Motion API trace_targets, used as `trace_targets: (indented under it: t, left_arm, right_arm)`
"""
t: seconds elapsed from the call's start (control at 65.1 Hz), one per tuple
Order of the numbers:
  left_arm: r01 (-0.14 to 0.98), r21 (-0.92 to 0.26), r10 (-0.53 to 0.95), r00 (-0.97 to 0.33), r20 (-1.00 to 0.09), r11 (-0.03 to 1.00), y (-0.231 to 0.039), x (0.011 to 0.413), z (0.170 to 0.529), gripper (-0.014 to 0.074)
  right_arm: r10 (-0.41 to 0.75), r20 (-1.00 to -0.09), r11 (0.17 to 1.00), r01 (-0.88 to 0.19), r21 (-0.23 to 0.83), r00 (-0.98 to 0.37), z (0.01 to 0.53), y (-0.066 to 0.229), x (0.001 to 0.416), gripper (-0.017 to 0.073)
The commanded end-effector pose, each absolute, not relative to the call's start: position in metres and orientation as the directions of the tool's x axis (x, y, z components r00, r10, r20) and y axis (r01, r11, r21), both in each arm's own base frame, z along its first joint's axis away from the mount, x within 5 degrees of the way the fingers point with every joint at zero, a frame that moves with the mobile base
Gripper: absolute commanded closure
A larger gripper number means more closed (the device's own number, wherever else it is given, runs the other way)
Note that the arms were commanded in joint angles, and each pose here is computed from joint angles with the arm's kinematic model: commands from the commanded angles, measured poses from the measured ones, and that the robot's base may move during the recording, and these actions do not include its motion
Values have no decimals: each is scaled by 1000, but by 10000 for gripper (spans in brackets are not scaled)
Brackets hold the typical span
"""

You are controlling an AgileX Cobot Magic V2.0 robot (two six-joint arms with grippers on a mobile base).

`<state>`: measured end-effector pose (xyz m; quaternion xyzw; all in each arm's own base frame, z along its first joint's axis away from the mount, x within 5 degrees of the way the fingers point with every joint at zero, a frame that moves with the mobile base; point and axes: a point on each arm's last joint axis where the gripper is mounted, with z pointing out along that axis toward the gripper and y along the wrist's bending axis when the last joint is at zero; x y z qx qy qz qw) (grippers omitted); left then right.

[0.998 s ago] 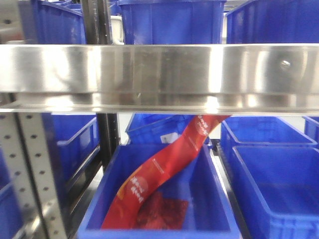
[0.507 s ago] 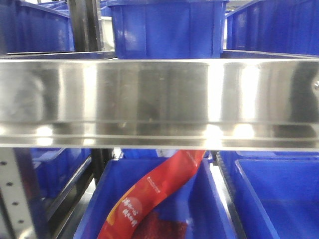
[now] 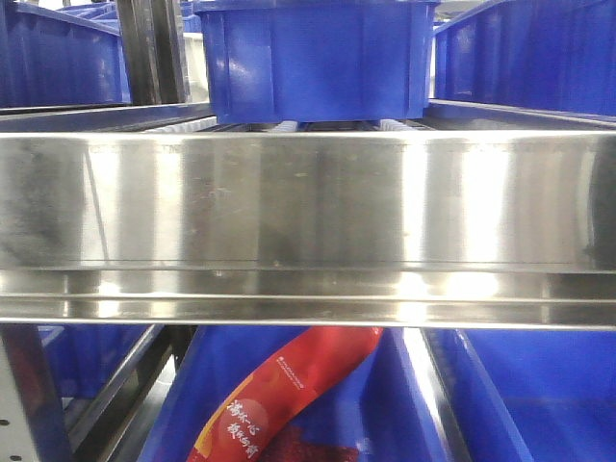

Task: Stack two boxes on right shelf middle
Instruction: 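Drive toward the steel shelf rack and align with the middle shelf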

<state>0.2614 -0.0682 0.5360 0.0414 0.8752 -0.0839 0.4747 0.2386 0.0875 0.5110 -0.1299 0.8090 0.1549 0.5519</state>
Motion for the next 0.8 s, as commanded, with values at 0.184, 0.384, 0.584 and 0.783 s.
trace_targets:
  t: [0.184, 0.384, 0.584, 0.783]
  left_arm:
    - [117, -70, -5, -482, -876, 991, -60, 258, 546, 705]
    - [117, -70, -5, -482, -876, 991, -60, 258, 546, 705]
    - [117, -70, -5, -482, -876, 991, -60, 258, 546, 705]
    - [117, -70, -5, -482, -876, 991, -60, 258, 546, 705]
  right_arm:
    - [-48, -959, 929, -366, 60, -278, 522, 82, 235, 712]
    - [-48, -959, 929, -366, 60, -278, 522, 82, 235, 712]
    - [-48, -959, 929, -366, 60, -278, 522, 82, 235, 712]
    - [-44, -962, 929, -366, 60, -270, 523, 82, 236, 712]
